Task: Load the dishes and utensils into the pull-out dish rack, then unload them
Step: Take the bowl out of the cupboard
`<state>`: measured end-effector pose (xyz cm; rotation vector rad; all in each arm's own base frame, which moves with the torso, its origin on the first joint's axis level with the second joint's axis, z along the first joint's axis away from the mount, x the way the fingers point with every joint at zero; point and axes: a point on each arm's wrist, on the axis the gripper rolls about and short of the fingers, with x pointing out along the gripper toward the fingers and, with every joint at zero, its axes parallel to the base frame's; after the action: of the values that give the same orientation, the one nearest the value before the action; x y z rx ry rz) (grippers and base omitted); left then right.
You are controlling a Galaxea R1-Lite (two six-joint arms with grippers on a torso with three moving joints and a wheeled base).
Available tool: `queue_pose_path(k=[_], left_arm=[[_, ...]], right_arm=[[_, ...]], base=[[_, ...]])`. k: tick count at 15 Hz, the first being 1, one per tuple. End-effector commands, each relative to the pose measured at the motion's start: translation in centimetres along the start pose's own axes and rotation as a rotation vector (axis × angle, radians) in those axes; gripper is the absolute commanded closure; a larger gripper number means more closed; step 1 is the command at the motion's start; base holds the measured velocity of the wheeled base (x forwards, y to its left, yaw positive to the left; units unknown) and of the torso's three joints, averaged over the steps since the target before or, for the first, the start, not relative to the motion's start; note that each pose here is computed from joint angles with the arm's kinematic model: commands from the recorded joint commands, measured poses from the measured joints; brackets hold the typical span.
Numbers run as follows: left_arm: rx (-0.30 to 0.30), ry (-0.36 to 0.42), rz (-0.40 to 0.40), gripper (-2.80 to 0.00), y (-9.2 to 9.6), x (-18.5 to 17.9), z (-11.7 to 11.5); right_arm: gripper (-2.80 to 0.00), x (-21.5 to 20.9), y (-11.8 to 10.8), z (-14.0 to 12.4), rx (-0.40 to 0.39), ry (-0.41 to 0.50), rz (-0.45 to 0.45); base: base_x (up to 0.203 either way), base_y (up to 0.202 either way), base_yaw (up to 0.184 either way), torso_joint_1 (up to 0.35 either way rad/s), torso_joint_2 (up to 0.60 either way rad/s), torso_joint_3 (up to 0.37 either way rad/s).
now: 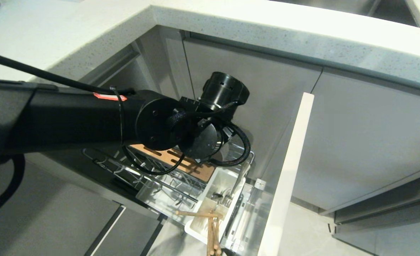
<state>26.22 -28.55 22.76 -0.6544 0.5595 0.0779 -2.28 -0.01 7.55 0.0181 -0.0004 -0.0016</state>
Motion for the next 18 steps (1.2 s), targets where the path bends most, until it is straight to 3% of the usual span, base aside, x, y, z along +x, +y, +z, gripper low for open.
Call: queue_pose_path(k=[1,12,18], left_arm=[[-0.006,-0.004,0.002,0.00,0.0,0.0,0.1],[-0.020,-0.012,-0.022,0.00,-0.2,-0.9,0.7],[-0.070,-0.060,-0.137,0.00,-1.0,-4.0,3.1]], right_arm=[[0.00,0.0,0.0,0.0,0.000,0.002,0.000],[0.00,0.0,0.0,0.0,0.000,0.002,0.000],[0.00,0.0,0.0,0.0,0.000,0.002,0.000]], base=[[0.000,0.000,0.000,0.000,0.00,0.000],[0.000,0.000,0.000,0.000,0.00,0.000],[0.000,0.000,0.000,0.000,0.00,0.000]])
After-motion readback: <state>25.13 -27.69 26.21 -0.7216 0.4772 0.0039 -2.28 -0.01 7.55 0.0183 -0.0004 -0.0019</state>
